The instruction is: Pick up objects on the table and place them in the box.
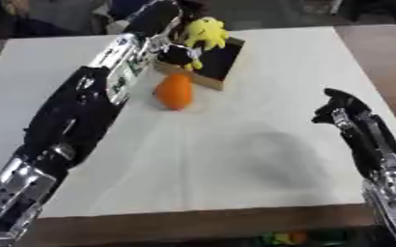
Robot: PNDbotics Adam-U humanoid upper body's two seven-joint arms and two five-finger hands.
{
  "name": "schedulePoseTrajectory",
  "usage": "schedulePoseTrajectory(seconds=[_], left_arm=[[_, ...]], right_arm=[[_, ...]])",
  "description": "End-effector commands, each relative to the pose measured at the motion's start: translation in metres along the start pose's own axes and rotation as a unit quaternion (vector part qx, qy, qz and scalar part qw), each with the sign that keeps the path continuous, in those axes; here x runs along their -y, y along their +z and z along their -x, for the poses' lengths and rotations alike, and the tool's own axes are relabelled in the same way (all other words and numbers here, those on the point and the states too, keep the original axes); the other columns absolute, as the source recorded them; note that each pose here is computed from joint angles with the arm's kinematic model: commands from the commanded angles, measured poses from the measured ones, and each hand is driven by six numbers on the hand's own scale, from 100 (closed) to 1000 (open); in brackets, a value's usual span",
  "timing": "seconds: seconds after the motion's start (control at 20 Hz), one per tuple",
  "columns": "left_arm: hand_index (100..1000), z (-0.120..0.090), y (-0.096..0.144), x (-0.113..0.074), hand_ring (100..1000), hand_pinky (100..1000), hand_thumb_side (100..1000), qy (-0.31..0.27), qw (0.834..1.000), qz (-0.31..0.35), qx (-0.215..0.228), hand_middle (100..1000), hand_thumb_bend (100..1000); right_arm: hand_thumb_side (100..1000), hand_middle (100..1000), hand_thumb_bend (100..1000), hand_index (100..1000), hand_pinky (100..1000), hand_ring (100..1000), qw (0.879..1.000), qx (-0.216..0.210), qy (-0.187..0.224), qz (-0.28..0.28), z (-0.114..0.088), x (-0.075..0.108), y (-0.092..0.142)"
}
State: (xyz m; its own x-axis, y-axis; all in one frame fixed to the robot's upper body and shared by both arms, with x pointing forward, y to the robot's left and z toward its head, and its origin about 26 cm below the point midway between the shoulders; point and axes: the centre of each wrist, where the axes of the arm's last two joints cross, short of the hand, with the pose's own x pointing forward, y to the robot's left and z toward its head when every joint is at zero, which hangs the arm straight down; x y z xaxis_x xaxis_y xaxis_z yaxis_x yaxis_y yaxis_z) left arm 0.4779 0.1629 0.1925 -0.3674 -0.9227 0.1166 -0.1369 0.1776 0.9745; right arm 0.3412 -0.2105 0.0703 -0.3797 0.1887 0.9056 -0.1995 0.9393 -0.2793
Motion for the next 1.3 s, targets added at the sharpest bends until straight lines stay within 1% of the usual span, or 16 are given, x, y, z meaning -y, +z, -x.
schedulePoseTrajectory(seconds=[0.05, 0.1, 0.3, 0.35, 0.4, 0.45, 0.5, 0.55, 0.65, 0.75, 0.85, 0.9, 1.0, 1.05, 1.15, 1.3], left_arm=[[618, 0.002, -0.012, 0.009, 409, 643, 354, -0.001, 0.999, -0.016, -0.034, 434, 133], [623, 0.003, -0.014, 0.014, 413, 645, 361, 0.003, 0.999, -0.018, -0.047, 436, 132], [761, 0.008, -0.018, 0.029, 479, 674, 413, 0.009, 0.996, -0.031, -0.088, 506, 143], [821, 0.01, -0.018, 0.031, 504, 687, 476, 0.01, 0.995, -0.035, -0.096, 548, 170], [853, 0.011, -0.018, 0.031, 525, 698, 531, 0.011, 0.994, -0.041, -0.102, 583, 210], [887, 0.013, -0.018, 0.031, 557, 716, 619, 0.01, 0.993, -0.048, -0.104, 624, 284], [901, 0.014, -0.018, 0.029, 569, 723, 658, 0.008, 0.993, -0.056, -0.104, 650, 317], [918, 0.015, -0.019, 0.027, 599, 740, 722, 0.005, 0.993, -0.064, -0.103, 696, 366], [920, 0.017, -0.019, 0.017, 634, 759, 761, -0.002, 0.992, -0.084, -0.099, 737, 398], [922, 0.02, -0.019, 0.004, 658, 769, 770, -0.006, 0.991, -0.101, -0.091, 759, 417], [921, 0.023, -0.018, -0.011, 675, 778, 775, -0.011, 0.99, -0.113, -0.081, 775, 417], [912, 0.026, -0.017, -0.019, 672, 776, 742, -0.013, 0.99, -0.116, -0.074, 770, 400], [880, 0.03, -0.013, -0.034, 629, 750, 640, -0.022, 0.993, -0.107, -0.055, 725, 347], [872, 0.031, -0.01, -0.041, 624, 748, 612, -0.029, 0.994, -0.094, -0.041, 715, 347], [862, 0.035, -0.003, -0.055, 623, 743, 589, -0.051, 0.998, -0.047, -0.002, 713, 360], [850, 0.042, 0.008, -0.07, 622, 734, 601, -0.075, 0.995, 0.038, 0.047, 711, 382]], right_arm=[[718, 548, 100, 851, 725, 587, 1.0, 0.014, -0.003, -0.007, -0.006, -0.001, -0.005], [718, 548, 100, 851, 725, 587, 1.0, 0.014, -0.004, -0.008, -0.006, -0.002, -0.006], [718, 548, 100, 851, 725, 587, 1.0, 0.015, -0.007, -0.014, -0.007, -0.005, -0.006], [718, 548, 100, 851, 725, 587, 1.0, 0.015, -0.007, -0.015, -0.007, -0.005, -0.006], [718, 548, 100, 851, 725, 587, 1.0, 0.015, -0.008, -0.016, -0.007, -0.005, -0.006], [719, 548, 100, 851, 725, 587, 1.0, 0.015, -0.008, -0.016, -0.007, -0.005, -0.006], [719, 548, 100, 851, 725, 587, 1.0, 0.015, -0.007, -0.015, -0.006, -0.004, -0.006], [718, 548, 100, 851, 725, 587, 1.0, 0.014, -0.006, -0.015, -0.006, -0.004, -0.006], [719, 548, 100, 851, 725, 587, 1.0, 0.015, -0.006, -0.015, -0.006, -0.004, -0.006], [720, 548, 100, 851, 725, 587, 1.0, 0.014, -0.005, -0.014, -0.006, -0.003, -0.005], [718, 548, 100, 851, 725, 587, 1.0, 0.013, -0.004, -0.013, -0.006, -0.002, -0.005], [717, 548, 100, 851, 725, 587, 1.0, 0.013, -0.003, -0.012, -0.006, -0.002, -0.005], [717, 548, 100, 851, 725, 587, 1.0, 0.013, -0.002, -0.009, -0.006, 0.0, -0.005], [716, 548, 100, 851, 725, 587, 1.0, 0.012, 0.0, -0.008, -0.005, 0.0, -0.004], [716, 548, 100, 851, 725, 587, 1.0, 0.011, 0.002, -0.004, -0.005, 0.002, -0.004], [715, 548, 100, 851, 725, 587, 1.0, 0.009, 0.005, -0.002, -0.004, 0.004, -0.003]])
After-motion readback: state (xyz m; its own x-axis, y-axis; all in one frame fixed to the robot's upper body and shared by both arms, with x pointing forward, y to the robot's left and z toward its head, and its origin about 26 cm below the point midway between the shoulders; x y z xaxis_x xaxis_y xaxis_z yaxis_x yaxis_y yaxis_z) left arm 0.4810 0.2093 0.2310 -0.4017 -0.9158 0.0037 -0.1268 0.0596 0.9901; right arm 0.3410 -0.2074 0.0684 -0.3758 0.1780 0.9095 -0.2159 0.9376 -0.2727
